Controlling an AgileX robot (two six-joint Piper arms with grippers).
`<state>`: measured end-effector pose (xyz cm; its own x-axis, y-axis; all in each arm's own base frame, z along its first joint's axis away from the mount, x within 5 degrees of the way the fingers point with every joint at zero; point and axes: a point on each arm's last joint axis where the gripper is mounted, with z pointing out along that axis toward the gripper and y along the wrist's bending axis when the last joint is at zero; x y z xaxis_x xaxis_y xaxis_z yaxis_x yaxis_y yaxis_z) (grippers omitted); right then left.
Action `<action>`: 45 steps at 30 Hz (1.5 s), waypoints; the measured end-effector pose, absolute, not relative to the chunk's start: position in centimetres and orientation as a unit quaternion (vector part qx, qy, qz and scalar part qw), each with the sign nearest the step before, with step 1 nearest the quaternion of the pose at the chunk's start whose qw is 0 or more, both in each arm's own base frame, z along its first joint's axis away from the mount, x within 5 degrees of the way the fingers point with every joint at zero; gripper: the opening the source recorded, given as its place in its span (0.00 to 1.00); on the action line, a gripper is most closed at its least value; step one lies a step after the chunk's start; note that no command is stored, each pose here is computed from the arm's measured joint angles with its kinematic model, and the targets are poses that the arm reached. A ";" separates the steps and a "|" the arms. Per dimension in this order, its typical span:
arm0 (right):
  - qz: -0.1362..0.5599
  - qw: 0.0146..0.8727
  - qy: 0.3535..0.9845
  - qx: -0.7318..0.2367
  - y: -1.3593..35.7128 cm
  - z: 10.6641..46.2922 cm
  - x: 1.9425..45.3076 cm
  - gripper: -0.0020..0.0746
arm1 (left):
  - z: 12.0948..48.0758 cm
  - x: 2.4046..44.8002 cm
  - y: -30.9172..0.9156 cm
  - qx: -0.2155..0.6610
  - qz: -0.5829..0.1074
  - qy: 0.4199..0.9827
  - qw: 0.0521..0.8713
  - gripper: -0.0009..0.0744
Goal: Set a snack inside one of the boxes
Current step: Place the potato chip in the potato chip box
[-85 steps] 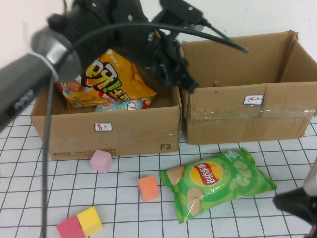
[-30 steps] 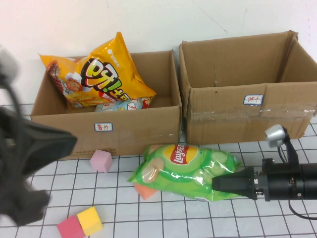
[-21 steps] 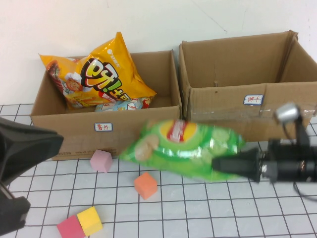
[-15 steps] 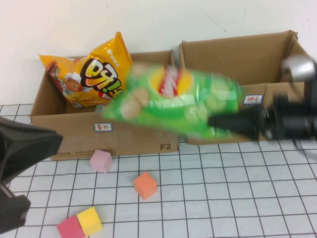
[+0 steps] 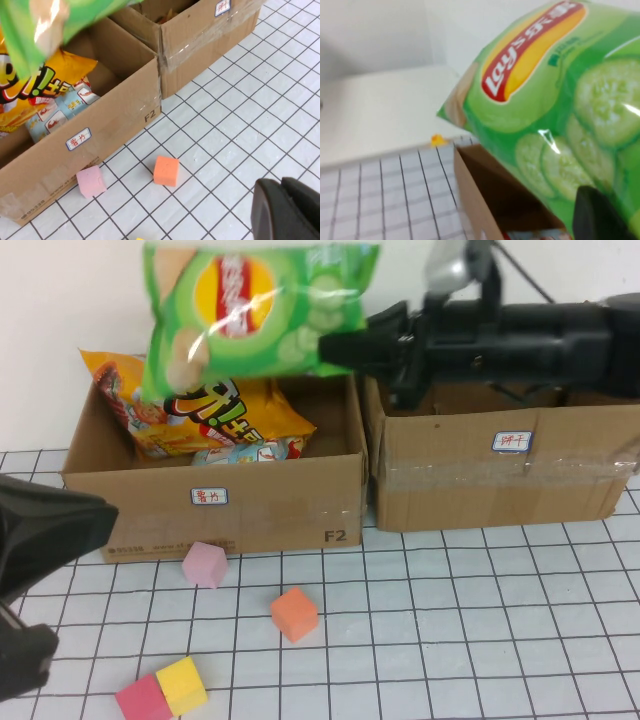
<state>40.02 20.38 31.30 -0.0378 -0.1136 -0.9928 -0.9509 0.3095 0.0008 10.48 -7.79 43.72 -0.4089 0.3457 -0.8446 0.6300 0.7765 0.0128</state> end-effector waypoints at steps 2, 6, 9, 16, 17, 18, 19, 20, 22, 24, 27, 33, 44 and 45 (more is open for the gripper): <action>0.383 0.529 0.606 -0.455 21.0 29.9 41.4 0.04 | 43.6 10.4 -7.7 0.293 -0.156 0.829 0.451 0.01; 0.372 0.520 0.609 -0.471 21.7 27.6 43.6 0.08 | 43.4 10.3 -7.7 0.290 -0.154 0.837 0.437 0.01; 0.371 0.513 0.613 -0.473 22.0 26.0 44.7 0.24 | 43.3 10.3 -7.6 0.291 -0.152 0.839 0.435 0.01; 0.334 0.521 0.655 -0.433 22.0 24.6 46.3 0.51 | 43.3 10.3 -7.6 0.284 -0.154 0.841 0.434 0.01; 0.329 0.523 0.659 -0.429 21.9 24.6 46.5 0.51 | 43.3 10.3 -7.6 0.283 -0.155 0.841 0.433 0.01; 0.325 0.525 0.662 -0.425 21.8 24.5 46.6 0.52 | 43.3 10.3 -7.6 0.282 -0.155 0.842 0.433 0.01; 0.322 0.526 0.664 -0.423 21.8 24.5 46.6 0.52 | 43.3 10.3 -7.6 0.281 -0.156 0.842 0.433 0.01; 0.320 0.526 0.665 -0.422 21.8 24.5 46.7 0.53 | 43.3 10.3 -7.6 0.281 -0.156 0.843 0.432 0.01; 0.321 0.526 0.665 -0.422 21.8 24.5 46.7 0.56 | 43.3 10.3 -7.6 0.280 -0.156 0.843 0.432 0.01; 0.325 0.524 0.663 -0.424 21.8 24.5 46.6 0.63 | 43.3 10.3 -7.6 0.280 -0.155 0.843 0.432 0.01; 0.335 0.520 0.659 -0.427 21.9 24.6 46.4 0.77 | 43.3 10.3 -7.5 0.280 -0.152 0.843 0.433 0.01; 0.339 0.536 0.641 -0.433 21.9 27.4 45.5 0.74 | 43.2 10.3 -7.5 0.281 -0.148 0.846 0.429 0.01; 0.327 0.538 0.618 -0.472 24.2 26.4 44.8 0.05 | 43.1 10.3 -7.3 0.282 -0.140 0.849 0.424 0.01; 0.324 0.535 0.620 -0.475 24.5 25.7 44.9 0.04 | 43.1 10.3 -7.3 0.282 -0.140 0.849 0.424 0.01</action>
